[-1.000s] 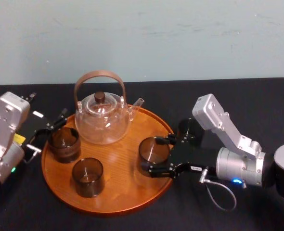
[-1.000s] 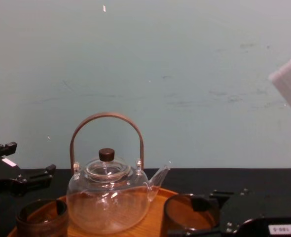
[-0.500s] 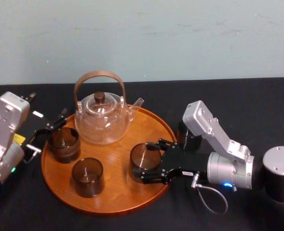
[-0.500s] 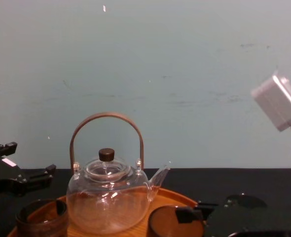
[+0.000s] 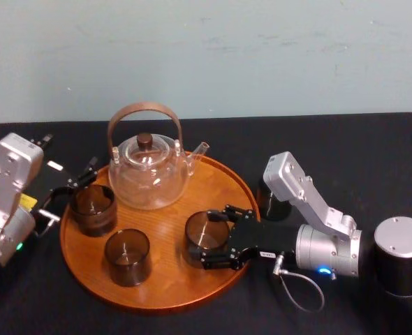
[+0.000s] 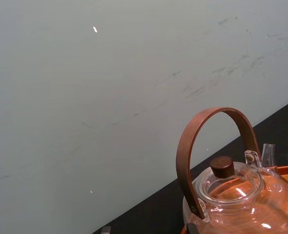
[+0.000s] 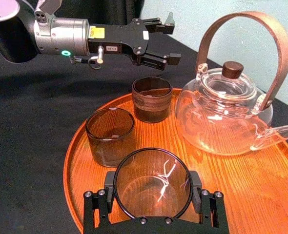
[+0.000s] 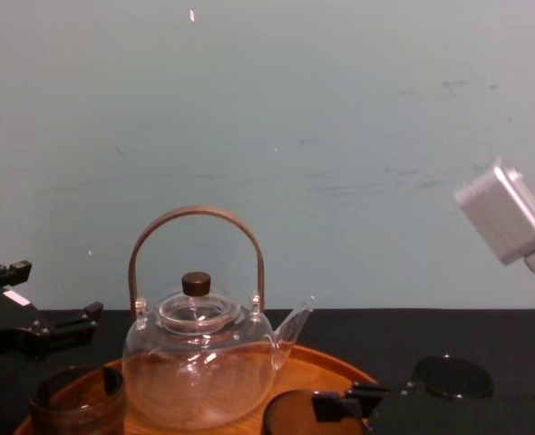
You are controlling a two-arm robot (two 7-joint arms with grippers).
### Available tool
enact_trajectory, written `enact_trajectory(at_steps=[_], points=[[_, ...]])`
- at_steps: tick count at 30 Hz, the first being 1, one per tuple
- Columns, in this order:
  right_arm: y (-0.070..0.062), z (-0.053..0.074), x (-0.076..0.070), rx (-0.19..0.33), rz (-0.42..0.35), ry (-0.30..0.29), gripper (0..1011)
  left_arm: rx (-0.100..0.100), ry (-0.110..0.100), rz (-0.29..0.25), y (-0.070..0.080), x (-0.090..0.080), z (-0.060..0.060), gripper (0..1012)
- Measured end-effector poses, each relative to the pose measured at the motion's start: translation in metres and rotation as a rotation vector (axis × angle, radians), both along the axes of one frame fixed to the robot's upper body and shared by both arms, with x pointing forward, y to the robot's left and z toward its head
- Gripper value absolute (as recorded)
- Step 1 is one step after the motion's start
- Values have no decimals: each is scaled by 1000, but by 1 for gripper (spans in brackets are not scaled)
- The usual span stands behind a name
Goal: Pick up the glass from the table and place it on the tray.
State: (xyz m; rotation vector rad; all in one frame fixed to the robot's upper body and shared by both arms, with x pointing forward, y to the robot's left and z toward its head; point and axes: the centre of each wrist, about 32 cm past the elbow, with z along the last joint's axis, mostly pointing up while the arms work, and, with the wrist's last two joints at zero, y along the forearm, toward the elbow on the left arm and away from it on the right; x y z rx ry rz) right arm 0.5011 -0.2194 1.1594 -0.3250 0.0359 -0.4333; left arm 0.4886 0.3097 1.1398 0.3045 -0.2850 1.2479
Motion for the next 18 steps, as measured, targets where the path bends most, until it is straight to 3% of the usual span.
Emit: enact_trajectory(at_steps=[18], points=[[0, -12, 5, -1, 1, 32, 905, 0, 0, 0, 0, 0, 0, 1001]])
